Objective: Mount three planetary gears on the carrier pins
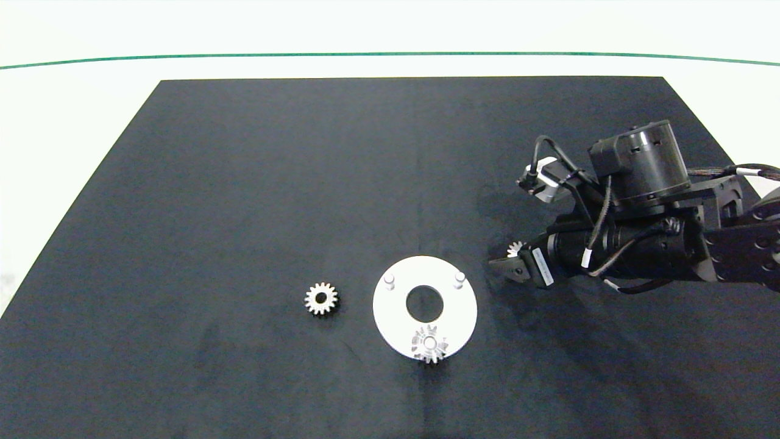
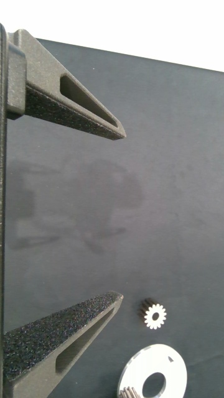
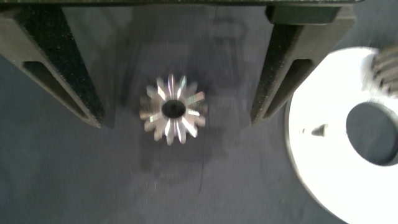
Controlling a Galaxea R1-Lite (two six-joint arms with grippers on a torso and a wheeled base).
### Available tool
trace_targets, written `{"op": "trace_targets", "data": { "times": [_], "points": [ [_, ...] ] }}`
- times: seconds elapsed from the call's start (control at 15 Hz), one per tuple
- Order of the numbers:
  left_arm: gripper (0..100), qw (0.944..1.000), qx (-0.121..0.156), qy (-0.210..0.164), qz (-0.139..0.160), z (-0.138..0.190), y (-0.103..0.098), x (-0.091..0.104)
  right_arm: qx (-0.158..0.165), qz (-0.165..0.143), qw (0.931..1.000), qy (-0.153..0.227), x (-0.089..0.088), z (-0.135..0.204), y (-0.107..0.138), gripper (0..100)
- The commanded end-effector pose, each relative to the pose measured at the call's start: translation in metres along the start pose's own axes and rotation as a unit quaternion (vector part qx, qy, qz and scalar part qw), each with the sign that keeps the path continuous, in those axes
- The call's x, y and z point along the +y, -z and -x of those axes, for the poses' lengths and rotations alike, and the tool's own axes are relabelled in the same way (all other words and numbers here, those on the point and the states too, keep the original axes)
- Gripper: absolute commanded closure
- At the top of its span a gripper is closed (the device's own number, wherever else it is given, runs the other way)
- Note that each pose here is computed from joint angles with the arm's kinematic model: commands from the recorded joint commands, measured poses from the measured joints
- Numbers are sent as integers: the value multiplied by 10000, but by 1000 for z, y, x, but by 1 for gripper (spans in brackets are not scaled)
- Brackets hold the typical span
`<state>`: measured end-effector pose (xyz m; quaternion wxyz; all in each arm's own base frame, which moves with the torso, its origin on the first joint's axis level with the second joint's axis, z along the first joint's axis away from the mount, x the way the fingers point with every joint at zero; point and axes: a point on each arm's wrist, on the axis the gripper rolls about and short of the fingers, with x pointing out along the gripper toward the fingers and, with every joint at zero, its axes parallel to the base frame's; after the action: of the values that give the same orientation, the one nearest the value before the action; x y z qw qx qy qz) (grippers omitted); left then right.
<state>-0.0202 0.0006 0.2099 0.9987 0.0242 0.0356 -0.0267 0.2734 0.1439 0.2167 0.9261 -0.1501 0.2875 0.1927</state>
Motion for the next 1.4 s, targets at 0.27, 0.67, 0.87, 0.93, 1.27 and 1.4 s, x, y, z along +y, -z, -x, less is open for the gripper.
{"op": "trace_targets", "data": {
  "times": [0.27,0.67,0.87,0.93,1.27,1.4],
  "points": [
    [0,10000,-33,1,-1,1,-4,0,60,9,10000,0,1,-13,-4,17],
    [0,10000,-48,-8,-1,1,-5,0,225,31,9997,-17,2,-11,0,29],
    [0,10000,-56,-8,-1,1,-5,0,235,28,9997,-4,1,-10,0,35],
    [0,10000,-48,-8,-1,1,-5,0,258,31,9997,1,1,-11,0,37],
    [0,10000,-64,-1,22,1,-6,0,367,38,9993,12,2,-12,5,47],
    [0,10000,-71,-1,22,1,-6,0,383,40,9993,17,2,-13,5,50]
  ]
}}
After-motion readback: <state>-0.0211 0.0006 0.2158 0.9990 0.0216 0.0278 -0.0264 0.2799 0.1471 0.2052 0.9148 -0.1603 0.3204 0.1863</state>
